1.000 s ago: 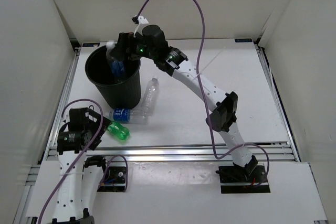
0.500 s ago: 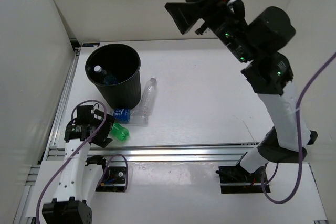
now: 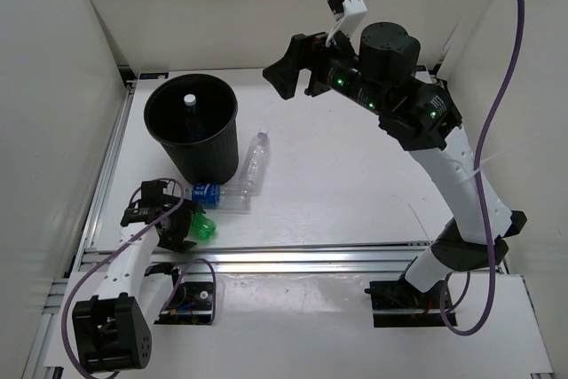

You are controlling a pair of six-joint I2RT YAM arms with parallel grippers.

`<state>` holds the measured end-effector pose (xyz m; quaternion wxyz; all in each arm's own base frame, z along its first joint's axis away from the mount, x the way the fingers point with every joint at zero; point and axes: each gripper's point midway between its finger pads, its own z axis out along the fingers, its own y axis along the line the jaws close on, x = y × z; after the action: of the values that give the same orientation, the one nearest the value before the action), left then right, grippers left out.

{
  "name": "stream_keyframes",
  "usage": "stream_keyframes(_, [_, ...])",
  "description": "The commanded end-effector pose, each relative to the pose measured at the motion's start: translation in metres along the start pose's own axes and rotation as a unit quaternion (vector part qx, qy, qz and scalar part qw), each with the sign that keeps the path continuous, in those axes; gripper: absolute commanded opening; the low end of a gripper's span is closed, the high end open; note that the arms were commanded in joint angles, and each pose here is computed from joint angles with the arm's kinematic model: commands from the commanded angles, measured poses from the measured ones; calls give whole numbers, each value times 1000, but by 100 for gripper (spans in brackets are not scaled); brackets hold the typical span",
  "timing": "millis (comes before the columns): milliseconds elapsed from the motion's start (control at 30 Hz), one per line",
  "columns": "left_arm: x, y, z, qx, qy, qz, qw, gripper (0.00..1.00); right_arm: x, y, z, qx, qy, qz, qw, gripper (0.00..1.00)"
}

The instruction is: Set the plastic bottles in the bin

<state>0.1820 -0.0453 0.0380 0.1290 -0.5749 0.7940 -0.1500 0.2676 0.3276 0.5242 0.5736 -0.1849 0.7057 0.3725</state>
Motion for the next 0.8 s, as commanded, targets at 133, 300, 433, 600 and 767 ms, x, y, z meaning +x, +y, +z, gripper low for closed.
stream_keyframes(133, [3, 2, 8, 14, 2, -18, 1000, 77, -16, -7, -31, 12, -21, -32, 999, 100])
stream_keyframes(300, [1, -1, -4, 29, -10, -6, 1000, 62, -7, -8, -29, 11, -5, -33, 999, 100])
stream_keyframes(433, [-23, -38, -71, 78, -83, -7, 994, 61, -4, -11, -28, 12, -1, -33, 999, 100])
stream_keyframes(600, [-53, -58, -179, 137, -200, -18, 970, 60, 8, -15, -27, 17, 16, -33, 999, 100])
stream_keyframes(767, [-78, -132, -288, 279, -290, 33, 915, 57, 15, -15, -28, 17, 32, -33, 999, 100])
